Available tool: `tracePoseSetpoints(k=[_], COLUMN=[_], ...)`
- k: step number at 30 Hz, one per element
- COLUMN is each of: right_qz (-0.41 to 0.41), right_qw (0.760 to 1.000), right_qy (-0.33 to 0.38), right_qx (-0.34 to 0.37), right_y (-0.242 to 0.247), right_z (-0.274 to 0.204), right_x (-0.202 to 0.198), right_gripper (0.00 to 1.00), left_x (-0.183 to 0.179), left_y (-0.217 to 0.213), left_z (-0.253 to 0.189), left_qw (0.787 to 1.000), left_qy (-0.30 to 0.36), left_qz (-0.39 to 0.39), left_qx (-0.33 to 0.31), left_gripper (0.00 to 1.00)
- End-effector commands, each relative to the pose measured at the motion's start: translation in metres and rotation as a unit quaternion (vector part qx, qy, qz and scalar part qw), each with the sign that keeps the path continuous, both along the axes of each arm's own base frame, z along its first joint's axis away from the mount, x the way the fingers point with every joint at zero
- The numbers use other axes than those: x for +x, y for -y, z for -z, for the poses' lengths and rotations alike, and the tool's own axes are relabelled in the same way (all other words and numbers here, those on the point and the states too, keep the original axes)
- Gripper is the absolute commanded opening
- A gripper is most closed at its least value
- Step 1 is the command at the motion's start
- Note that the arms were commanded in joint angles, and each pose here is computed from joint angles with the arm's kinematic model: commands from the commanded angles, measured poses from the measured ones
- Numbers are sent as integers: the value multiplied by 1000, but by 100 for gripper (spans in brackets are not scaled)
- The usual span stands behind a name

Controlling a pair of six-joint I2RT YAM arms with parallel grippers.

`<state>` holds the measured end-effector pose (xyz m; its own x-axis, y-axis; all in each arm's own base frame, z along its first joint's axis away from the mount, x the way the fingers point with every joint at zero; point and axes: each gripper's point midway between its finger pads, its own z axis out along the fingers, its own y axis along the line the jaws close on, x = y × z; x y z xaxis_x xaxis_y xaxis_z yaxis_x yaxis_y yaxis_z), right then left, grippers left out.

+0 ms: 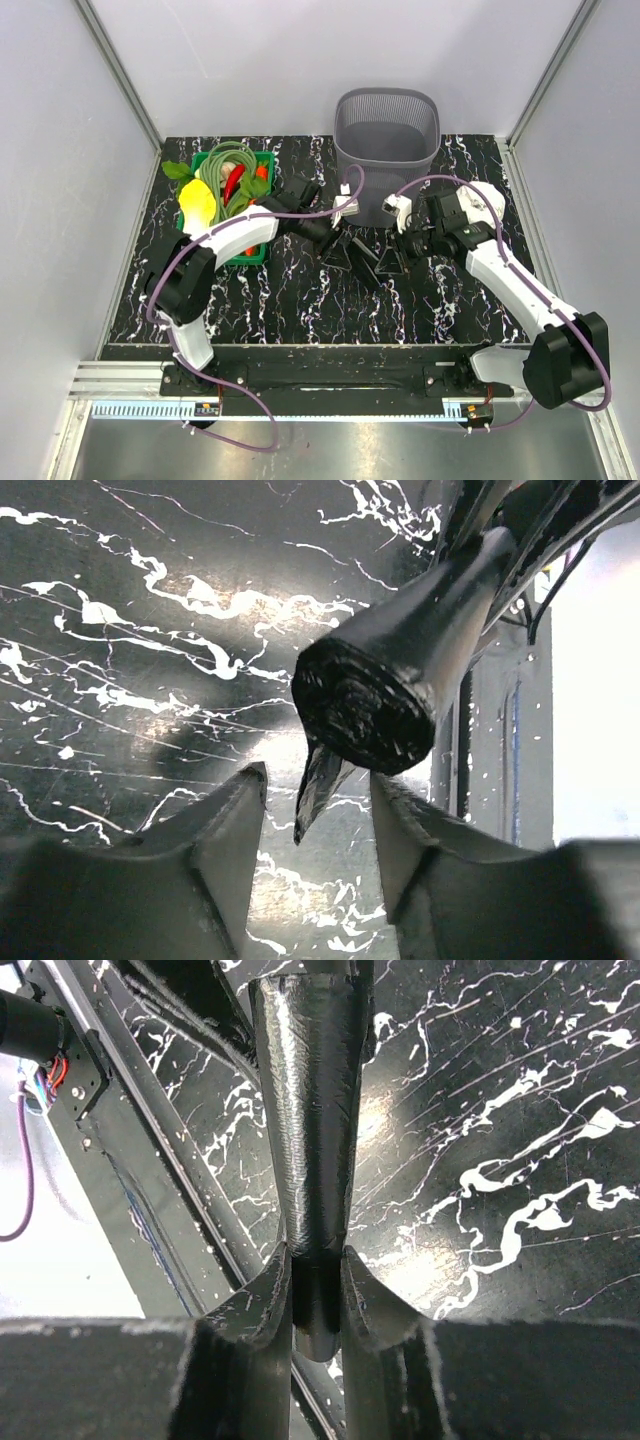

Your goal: Put the trash bags into the trash bin

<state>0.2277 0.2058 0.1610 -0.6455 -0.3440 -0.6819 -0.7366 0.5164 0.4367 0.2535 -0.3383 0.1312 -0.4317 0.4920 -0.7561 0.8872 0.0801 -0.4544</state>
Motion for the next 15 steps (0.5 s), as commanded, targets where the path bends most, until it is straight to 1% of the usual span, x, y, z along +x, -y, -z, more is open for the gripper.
tracePoseSetpoints(k=[1, 2, 3, 4, 5, 6, 7, 8, 11, 13, 15], right_qz=[-4, -3, -5, 2, 5, 6, 7, 4, 3, -1, -6], right_qw=[1000, 1000, 1000, 999, 999, 999, 998, 998, 994, 990, 987], right_qy=[17, 10, 8, 10, 10, 6, 6, 4, 2, 2, -5], right_qx=[-9, -18, -25, -33, -39, -46, -54, -67, -110, -141, -159], right_y=[1, 3, 5, 7, 8, 9, 11, 14, 26, 35, 39], right_z=[3, 9, 14, 17, 20, 25, 29, 36, 60, 76, 90], right_x=[3, 1, 1, 4, 5, 7, 8, 9, 13, 15, 15], right_gripper=[2, 4, 7, 12, 14, 18, 25, 28, 27, 22, 22], left_x=[3, 4, 3, 4, 4, 5, 4, 6, 11, 12, 10], left_y=[12, 11, 11, 11, 11, 10, 9, 8, 4, 0, -4], left_z=[-17, -13, -9, -4, 0, 4, 9, 12, 25, 35, 45], left_qw=[999, 999, 999, 999, 1000, 1000, 1000, 1000, 999, 998, 996], left_qy=[-2, -5, -11, -15, -18, -18, -22, -21, -22, -28, -39], left_qz=[24, 24, 24, 22, 19, 18, 18, 12, -7, -12, -11], left_qx=[-35, -31, -26, -19, -12, -5, 3, 10, 39, 63, 85], left_gripper=[41, 31, 12, 0, 0, 0, 0, 0, 0, 0, 0])
